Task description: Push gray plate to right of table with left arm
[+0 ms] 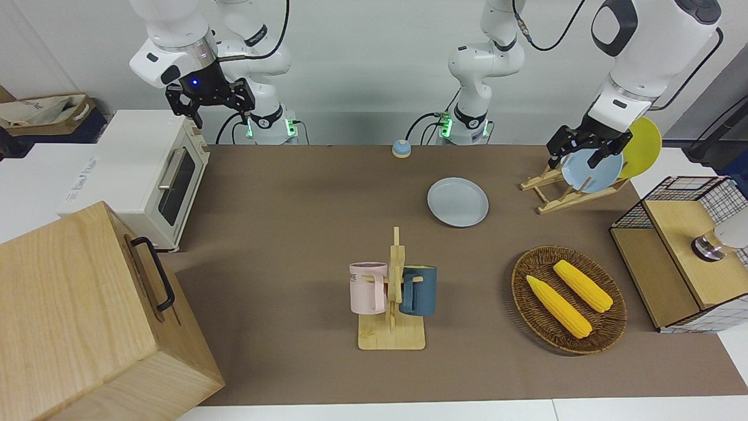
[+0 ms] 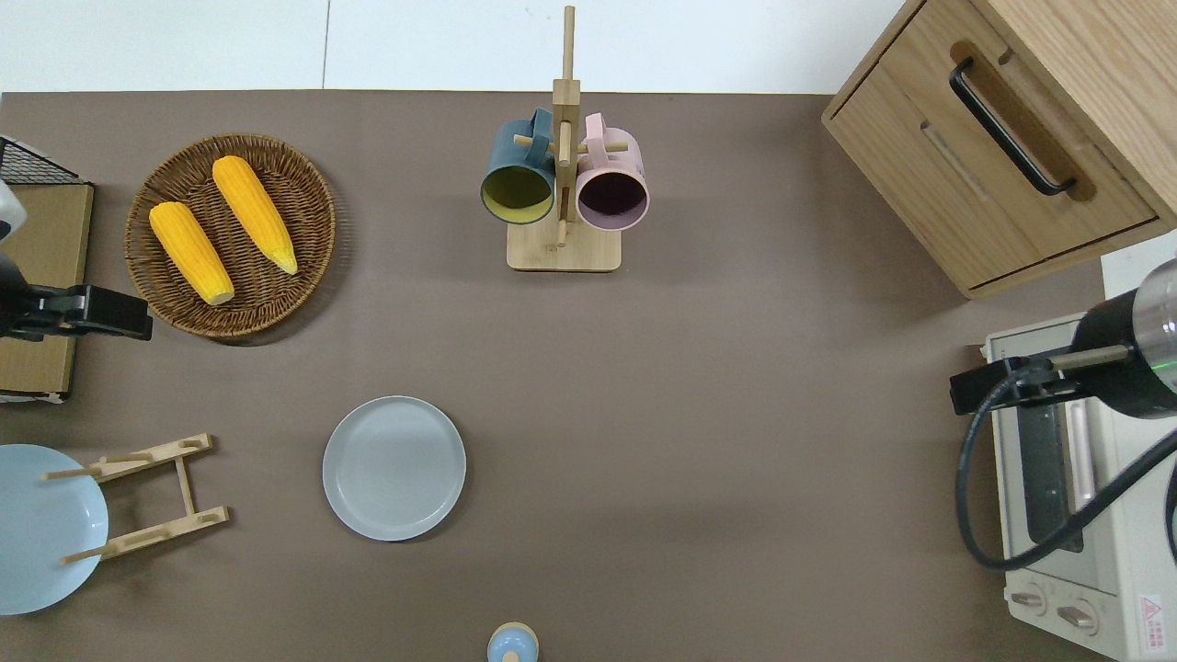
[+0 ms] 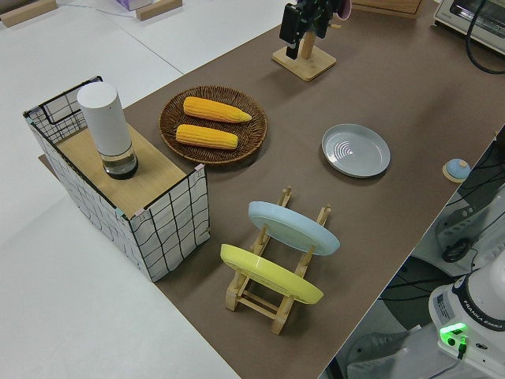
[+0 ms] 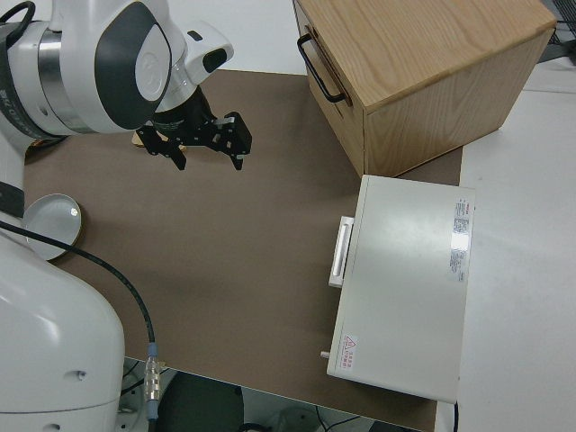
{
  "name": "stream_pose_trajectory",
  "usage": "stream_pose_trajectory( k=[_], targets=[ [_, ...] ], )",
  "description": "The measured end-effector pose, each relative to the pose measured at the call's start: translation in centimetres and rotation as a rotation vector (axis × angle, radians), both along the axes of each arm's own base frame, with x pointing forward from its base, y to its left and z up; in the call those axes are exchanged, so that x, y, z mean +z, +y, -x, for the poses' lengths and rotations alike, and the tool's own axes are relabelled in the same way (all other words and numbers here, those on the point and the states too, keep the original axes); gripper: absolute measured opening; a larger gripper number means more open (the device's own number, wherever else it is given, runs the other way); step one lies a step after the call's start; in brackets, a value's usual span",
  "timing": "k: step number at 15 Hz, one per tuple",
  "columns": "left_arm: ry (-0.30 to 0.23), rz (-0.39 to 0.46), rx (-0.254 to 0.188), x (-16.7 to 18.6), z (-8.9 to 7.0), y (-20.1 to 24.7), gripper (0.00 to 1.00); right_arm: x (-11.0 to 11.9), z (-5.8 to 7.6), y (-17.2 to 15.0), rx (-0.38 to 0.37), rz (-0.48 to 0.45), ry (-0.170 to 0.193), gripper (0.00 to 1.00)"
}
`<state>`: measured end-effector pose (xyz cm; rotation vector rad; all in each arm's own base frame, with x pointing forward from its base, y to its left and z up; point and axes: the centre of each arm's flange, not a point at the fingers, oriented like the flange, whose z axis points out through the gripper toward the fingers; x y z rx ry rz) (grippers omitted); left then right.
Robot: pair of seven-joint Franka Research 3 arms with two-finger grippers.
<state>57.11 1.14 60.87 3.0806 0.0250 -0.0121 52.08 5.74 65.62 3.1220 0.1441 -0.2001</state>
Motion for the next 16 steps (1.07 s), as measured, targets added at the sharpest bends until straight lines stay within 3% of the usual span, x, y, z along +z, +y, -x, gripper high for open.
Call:
stream_pose_trajectory(
  k=[2,10,16],
  targets=[
    [0.005,0.009,0.022,0.0,0.1,-0.2,1.0,0.0,0.0,0.0,0.0,0.0,0.0,0.99],
    [0.024,0.009,0.021,0.1,0.5,-0.2,1.0,0.0,0.0,0.0,0.0,0.0,0.0,0.99],
    [0.036,-0.004,-0.02,1.0,2.2,-0.3,1.0,0.0,0.0,0.0,0.0,0.0,0.0,0.99]
  ],
)
